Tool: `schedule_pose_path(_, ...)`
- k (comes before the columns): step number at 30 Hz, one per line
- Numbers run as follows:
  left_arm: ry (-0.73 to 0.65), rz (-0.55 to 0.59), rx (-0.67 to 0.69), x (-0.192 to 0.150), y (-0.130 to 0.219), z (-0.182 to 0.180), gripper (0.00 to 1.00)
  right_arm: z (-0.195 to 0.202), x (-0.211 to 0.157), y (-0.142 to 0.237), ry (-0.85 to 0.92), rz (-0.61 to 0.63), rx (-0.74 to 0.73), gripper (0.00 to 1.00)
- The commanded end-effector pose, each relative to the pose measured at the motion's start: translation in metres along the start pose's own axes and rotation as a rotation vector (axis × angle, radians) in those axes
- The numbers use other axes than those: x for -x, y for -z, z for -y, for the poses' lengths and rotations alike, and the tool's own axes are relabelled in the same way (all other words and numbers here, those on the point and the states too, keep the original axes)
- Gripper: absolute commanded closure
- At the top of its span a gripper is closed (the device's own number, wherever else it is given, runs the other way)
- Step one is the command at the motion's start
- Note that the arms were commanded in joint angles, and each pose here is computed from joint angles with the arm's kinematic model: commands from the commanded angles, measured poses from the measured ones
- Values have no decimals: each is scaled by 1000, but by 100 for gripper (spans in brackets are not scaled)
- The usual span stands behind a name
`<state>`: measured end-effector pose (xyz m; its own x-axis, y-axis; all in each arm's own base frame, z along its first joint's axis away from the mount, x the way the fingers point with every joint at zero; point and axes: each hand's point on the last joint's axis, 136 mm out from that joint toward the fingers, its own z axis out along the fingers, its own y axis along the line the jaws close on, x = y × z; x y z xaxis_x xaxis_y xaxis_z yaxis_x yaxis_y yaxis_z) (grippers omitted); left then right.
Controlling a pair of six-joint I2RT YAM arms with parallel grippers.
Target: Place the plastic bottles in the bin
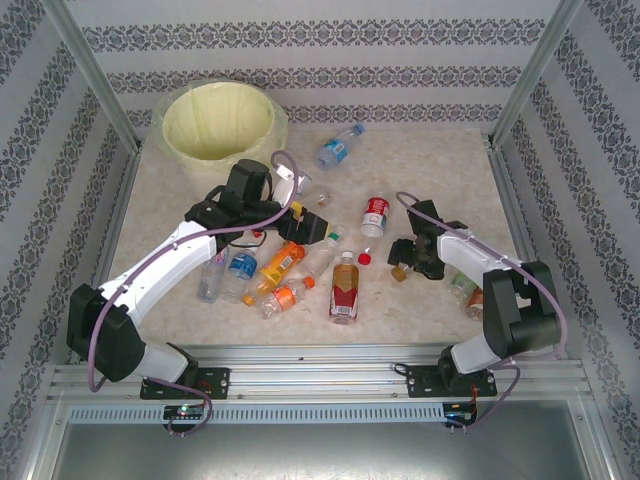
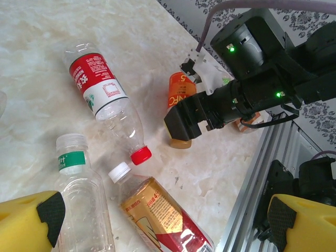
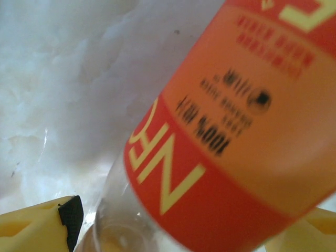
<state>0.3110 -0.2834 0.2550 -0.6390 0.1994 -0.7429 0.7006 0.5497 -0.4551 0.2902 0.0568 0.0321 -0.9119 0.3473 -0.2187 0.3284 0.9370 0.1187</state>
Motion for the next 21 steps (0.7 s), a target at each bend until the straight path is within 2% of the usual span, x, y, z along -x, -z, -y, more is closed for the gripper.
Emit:
schedule_pose_path(1, -31, -18, -26, -1, -4, 6, 0, 5, 1, 2, -54, 7, -56, 14)
schedule_pose_path(4, -30, -13, -36, 7, 5, 16, 0, 14, -7, 0, -45, 34, -80, 16)
schedule_pose_path(10, -45, 96, -32, 29, 27, 29, 0, 24, -21, 2, -39, 34, -82, 18)
schedule_pose_path(21, -26, 60, -41, 36, 24, 32, 0, 10, -22, 0, 15, 52, 13, 32)
